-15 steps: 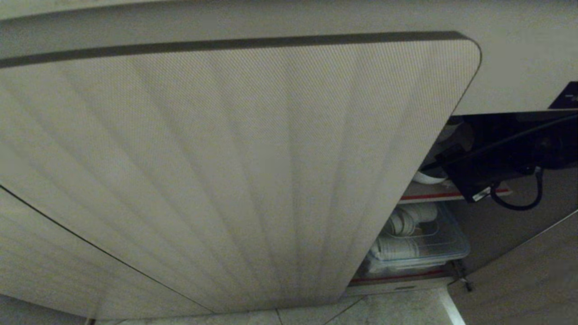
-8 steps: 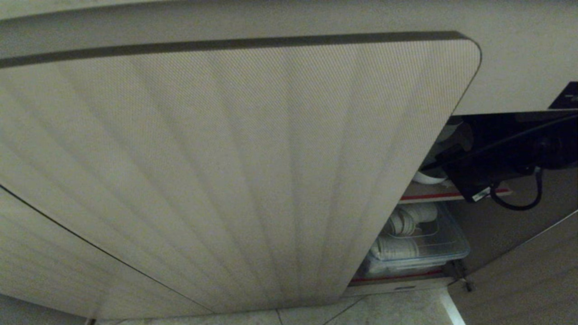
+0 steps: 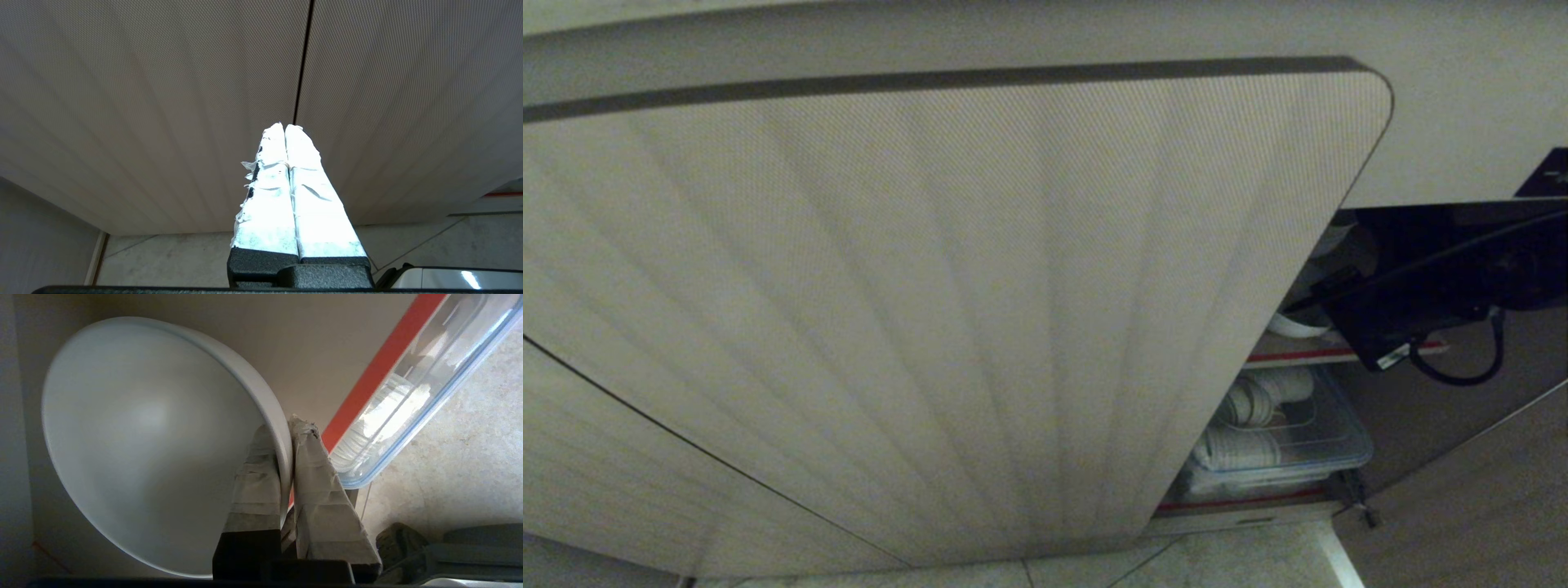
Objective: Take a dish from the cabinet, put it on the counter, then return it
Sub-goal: Put it back into the cabinet
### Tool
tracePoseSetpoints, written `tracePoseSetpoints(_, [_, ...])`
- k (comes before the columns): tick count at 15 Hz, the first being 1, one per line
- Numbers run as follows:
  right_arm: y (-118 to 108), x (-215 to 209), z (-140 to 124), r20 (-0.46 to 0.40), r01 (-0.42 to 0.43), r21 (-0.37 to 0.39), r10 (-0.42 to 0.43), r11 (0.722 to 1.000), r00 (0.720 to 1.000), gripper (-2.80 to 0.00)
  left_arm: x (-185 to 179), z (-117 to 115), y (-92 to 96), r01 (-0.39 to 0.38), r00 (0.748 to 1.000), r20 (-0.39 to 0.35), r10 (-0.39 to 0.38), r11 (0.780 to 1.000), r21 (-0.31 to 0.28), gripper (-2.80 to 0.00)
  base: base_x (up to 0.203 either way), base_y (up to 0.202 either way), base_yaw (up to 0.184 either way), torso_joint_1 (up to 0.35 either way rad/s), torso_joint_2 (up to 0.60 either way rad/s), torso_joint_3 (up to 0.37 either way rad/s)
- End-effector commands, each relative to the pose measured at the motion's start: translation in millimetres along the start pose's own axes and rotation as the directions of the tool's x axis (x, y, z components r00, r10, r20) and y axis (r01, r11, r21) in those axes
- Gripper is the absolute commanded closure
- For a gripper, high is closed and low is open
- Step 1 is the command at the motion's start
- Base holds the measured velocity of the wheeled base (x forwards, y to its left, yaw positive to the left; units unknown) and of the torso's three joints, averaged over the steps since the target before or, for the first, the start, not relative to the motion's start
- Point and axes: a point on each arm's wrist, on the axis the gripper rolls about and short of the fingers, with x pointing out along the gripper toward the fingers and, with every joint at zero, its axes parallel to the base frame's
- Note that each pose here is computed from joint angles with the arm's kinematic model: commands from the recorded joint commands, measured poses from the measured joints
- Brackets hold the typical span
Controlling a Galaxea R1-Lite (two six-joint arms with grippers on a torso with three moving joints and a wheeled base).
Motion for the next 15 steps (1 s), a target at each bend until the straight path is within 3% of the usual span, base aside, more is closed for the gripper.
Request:
tracePoseSetpoints(1, [-1.0, -0.3, -0.4, 0.000, 0.004, 0.006, -0.004, 1.000, 1.000, 0.00, 0.0, 0.0, 0.0, -0.001, 1.000, 0.000, 0.001, 1.000, 0.000, 0.00, 0.000, 0.000, 0.000, 0.000, 0.00, 0.000])
tracePoseSetpoints(15, [-0.1, 5.4, -0.9, 0.001, 0.011, 0.004, -0.011, 1.000, 1.000, 0.00, 0.0, 0.0, 0.0, -0.001, 1.000, 0.000, 0.001, 1.000, 0.000, 0.00, 0.000, 0.000, 0.000, 0.000, 0.00, 0.000])
